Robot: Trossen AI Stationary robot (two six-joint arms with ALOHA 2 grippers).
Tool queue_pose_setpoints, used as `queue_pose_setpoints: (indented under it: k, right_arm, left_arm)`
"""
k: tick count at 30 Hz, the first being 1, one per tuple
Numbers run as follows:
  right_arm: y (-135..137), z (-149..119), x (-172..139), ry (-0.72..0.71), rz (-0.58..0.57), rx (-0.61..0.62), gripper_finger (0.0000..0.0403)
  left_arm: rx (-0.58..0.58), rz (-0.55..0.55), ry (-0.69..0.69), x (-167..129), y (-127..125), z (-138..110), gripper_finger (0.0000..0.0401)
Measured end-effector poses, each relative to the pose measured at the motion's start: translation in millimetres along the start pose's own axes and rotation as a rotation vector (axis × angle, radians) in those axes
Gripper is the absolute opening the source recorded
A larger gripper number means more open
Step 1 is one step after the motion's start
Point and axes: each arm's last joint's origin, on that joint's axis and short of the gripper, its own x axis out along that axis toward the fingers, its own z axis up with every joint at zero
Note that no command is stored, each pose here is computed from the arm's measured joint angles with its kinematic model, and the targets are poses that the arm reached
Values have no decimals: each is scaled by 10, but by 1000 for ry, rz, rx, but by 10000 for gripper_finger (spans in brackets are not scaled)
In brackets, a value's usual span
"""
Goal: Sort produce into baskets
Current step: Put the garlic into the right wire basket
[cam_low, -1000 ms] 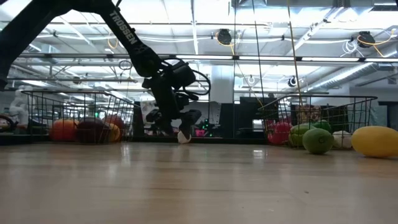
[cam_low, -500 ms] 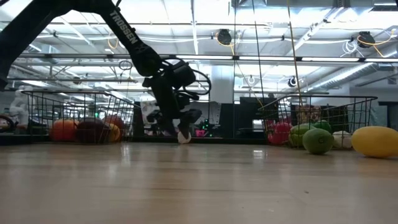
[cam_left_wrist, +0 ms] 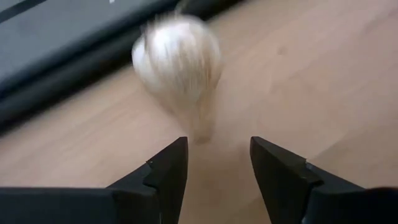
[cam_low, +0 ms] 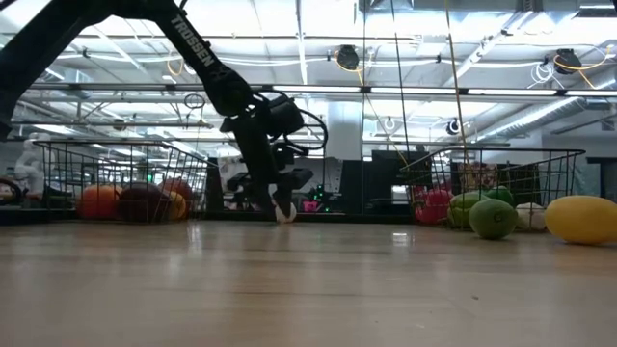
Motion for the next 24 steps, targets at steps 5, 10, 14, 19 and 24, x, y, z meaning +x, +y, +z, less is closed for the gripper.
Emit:
queue_pose_setpoints:
  k: [5, 10, 14, 19, 24]
  right_arm:
    - [6, -2, -3, 0, 2, -4, 226]
    - [41, -13, -19, -2, 11, -18, 226]
    - [72, -23, -35, -4, 17, -26, 226]
    - [77, -25, -37, -4, 18, -28, 226]
    - [77, -25, -37, -4, 18, -28, 226]
  left_arm:
    - [-22, 5, -3, 6, 59, 42, 180]
    - [-32, -4, 18, 17, 112, 48, 180]
    - [-35, -14, -1, 17, 103, 67, 180]
    - [-56, -33, -41, 16, 91, 109, 180]
    - [-84, -5, -47, 66, 143, 123, 180]
